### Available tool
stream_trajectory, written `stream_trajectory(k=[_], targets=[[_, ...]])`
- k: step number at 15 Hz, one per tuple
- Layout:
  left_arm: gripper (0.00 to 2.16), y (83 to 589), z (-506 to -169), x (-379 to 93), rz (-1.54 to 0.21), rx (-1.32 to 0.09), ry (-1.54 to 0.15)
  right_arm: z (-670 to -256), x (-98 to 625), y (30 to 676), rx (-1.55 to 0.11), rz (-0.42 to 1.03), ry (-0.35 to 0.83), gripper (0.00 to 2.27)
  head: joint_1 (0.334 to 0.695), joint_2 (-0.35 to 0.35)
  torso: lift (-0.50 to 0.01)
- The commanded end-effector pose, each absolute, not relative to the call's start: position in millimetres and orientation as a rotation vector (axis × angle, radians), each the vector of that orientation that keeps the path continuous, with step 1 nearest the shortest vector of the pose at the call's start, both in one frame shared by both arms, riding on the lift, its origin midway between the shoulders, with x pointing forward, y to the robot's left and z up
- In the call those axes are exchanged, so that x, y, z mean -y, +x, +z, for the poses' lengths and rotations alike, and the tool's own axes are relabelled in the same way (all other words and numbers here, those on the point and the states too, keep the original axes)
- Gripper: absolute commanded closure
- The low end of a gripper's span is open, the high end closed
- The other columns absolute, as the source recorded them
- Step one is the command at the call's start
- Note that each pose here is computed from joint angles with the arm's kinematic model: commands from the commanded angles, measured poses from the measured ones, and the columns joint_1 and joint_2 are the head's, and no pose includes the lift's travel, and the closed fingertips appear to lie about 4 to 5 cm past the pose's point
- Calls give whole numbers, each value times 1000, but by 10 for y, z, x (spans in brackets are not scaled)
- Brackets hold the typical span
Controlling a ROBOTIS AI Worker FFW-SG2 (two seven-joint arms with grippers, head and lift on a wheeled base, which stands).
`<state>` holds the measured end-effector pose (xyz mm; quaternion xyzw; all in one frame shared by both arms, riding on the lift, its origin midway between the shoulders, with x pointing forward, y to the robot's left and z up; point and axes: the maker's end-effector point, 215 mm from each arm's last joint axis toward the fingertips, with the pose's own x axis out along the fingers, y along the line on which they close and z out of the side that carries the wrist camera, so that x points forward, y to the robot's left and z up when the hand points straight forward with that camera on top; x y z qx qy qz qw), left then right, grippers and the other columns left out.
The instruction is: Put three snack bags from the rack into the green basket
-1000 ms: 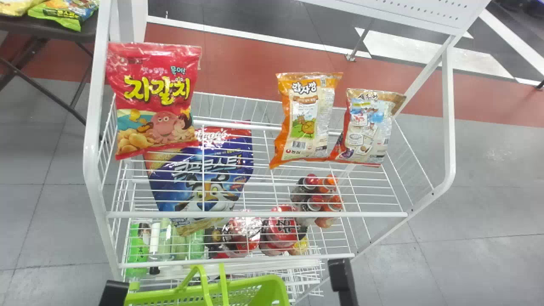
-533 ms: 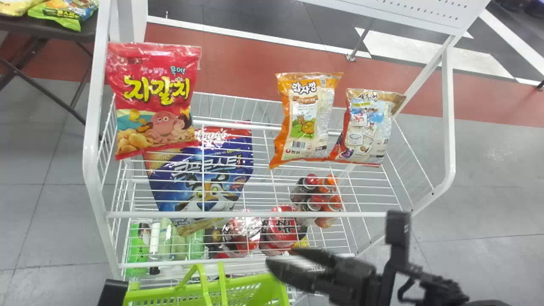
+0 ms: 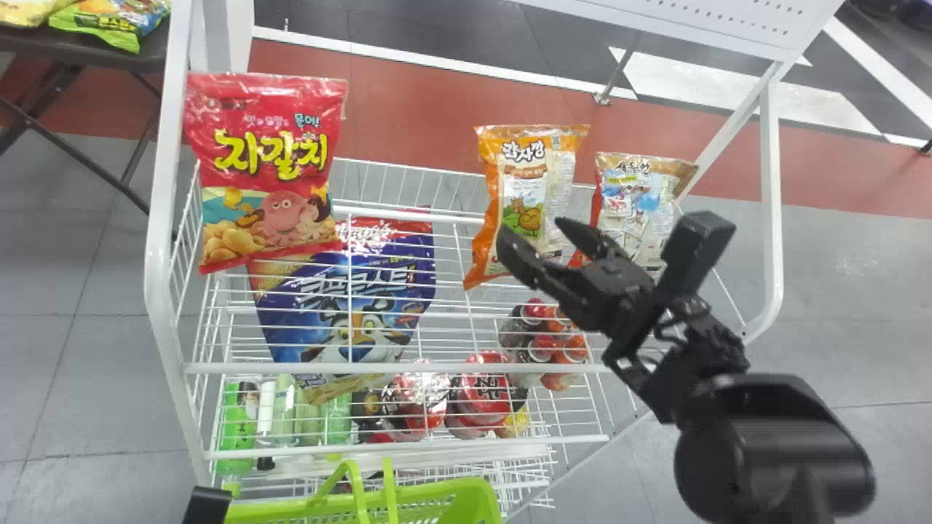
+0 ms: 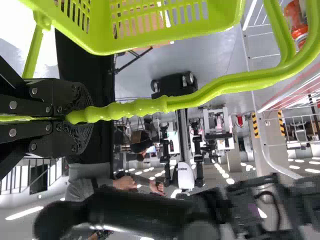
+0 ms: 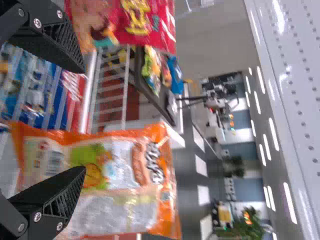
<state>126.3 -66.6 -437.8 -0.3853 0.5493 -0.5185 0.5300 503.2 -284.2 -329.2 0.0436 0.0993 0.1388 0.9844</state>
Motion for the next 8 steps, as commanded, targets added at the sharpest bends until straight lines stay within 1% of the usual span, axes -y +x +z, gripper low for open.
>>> stream_trajectory(k=[1,3,5,6,8], targets=[[1568,1252,-4384,704,-1244,-1338,-909,-3330,3053,5243,-198,211,59,140,695,-350,0],[1568,1254,-4374,711,-1248,-1358,-911,-3483,3244,5378,-231,142,16,140,695,-350,0],[1568,1290,-4350,755,-1267,-1355,-892,-3693,3325,5469,-272,128,17,154,695,-350,0],[1568,1297,-4348,755,-1267,-1353,-891,-3737,3302,5500,-284,148,31,488,695,-350,0],[1568,1305,-4353,759,-1268,-1355,-889,-3762,3214,5517,-302,183,53,1460,695,-350,0]])
